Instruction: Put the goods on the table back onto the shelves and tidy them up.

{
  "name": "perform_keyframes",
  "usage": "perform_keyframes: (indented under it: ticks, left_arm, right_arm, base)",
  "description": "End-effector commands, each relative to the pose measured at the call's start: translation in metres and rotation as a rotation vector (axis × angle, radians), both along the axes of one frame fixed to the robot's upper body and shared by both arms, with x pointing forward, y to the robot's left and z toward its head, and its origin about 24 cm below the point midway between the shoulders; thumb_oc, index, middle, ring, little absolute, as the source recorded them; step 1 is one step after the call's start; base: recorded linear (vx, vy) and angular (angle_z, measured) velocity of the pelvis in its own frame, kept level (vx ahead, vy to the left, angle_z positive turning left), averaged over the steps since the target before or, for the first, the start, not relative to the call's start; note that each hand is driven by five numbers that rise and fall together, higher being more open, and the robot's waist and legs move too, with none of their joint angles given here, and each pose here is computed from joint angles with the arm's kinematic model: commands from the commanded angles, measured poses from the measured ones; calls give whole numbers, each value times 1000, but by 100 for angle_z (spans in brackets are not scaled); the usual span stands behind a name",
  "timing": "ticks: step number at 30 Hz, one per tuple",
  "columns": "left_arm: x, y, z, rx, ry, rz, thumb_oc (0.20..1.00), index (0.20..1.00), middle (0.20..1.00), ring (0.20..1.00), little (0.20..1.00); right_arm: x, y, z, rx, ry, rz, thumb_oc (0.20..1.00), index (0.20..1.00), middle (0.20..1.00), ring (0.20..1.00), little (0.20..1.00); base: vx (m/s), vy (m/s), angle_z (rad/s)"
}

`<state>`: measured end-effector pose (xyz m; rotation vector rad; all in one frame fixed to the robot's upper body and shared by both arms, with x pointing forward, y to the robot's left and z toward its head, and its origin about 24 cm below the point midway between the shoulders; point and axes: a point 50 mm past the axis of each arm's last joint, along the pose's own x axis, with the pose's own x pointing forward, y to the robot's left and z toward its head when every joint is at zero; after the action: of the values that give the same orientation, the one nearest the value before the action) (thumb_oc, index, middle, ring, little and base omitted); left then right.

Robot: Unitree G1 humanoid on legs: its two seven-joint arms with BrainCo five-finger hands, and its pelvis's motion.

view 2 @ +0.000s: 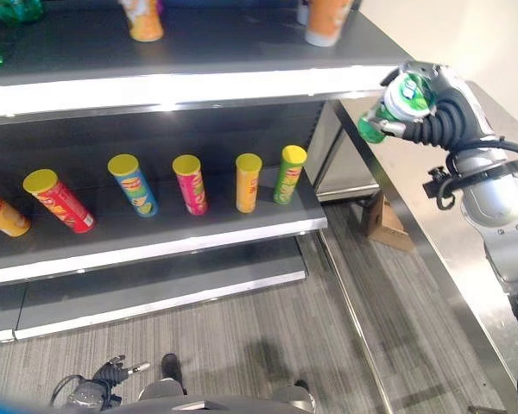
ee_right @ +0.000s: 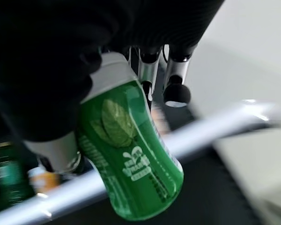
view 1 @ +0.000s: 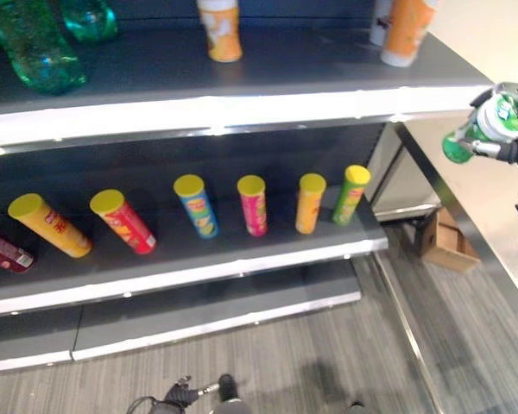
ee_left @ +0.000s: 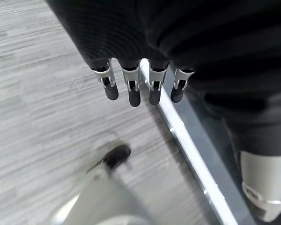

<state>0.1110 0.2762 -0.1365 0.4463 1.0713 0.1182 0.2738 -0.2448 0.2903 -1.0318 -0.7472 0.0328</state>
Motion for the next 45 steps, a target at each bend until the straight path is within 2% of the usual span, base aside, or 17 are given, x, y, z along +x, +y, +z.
perform_keyframes:
  ticks: [1, 4, 10, 13, 17, 19, 23, 24, 29, 32, 45]
  left_arm:
    - [1, 9, 3, 42, -17, -8, 1000, 1000, 1000, 1000, 1000]
    - [3, 15, 7, 61, -28, -2, 1000, 1000, 1000, 1000, 1000]
    - [1, 22, 9, 74, -21, 0, 1000, 1000, 1000, 1000, 1000]
    - [15, 28, 17, 82, -59, -2, 1000, 1000, 1000, 1000, 1000]
    - [13, 33, 19, 85, -62, 20, 1000, 1000, 1000, 1000, 1000]
    - [14, 24, 15, 49, -75, 33, 1000, 1000, 1000, 1000, 1000]
    - [6, 19, 10, 28, -54, 52, 1000, 1000, 1000, 1000, 1000]
    - [-7, 17, 3, 29, 0, 56, 1000, 1000, 1000, 1000, 1000]
    - [-22, 13, -4, 29, 61, 53, 1000, 1000, 1000, 1000, 1000]
    - [-28, 9, -7, 27, 83, 61, 1000, 1000, 1000, 1000, 1000]
    - [-22, 0, -9, 18, 65, 53, 1000, 1000, 1000, 1000, 1000]
  right_arm:
    - [-1, 11, 33, -127, -90, -1, 200, 200, 200, 200, 200]
    - [-3, 26, 47, -210, -140, 23, 200, 200, 200, 200, 200]
    - [-10, 34, 58, -252, -174, 53, 200, 200, 200, 200, 200]
    - [-13, 43, 74, -291, -191, 73, 200, 200, 200, 200, 200]
    - [2, 52, 77, -329, -153, 72, 200, 200, 200, 200, 200]
    - [21, 43, 74, -270, -86, 21, 200, 200, 200, 200, 200]
    - [34, 39, 72, -218, -36, 9, 200, 200, 200, 200, 200]
    - [49, 34, 66, -138, 14, -3, 200, 200, 200, 200, 200]
    - [65, 28, 60, -49, 55, -34, 200, 200, 200, 200, 200]
    - [85, 17, 51, 31, 89, -124, 200, 200, 200, 200, 200]
    - [97, 35, 39, 95, 122, -94, 200, 200, 200, 200, 200]
  base:
    - [71, 219, -5]
    - [94, 280, 8]
    - [31, 42, 3]
    - [13, -106, 12]
    - [3, -150, 22]
    - [69, -250, 37]
    - [49, -119, 38]
    - [59, -105, 34]
    - [30, -47, 27]
    - [25, -22, 6]
    - [18, 2, 6]
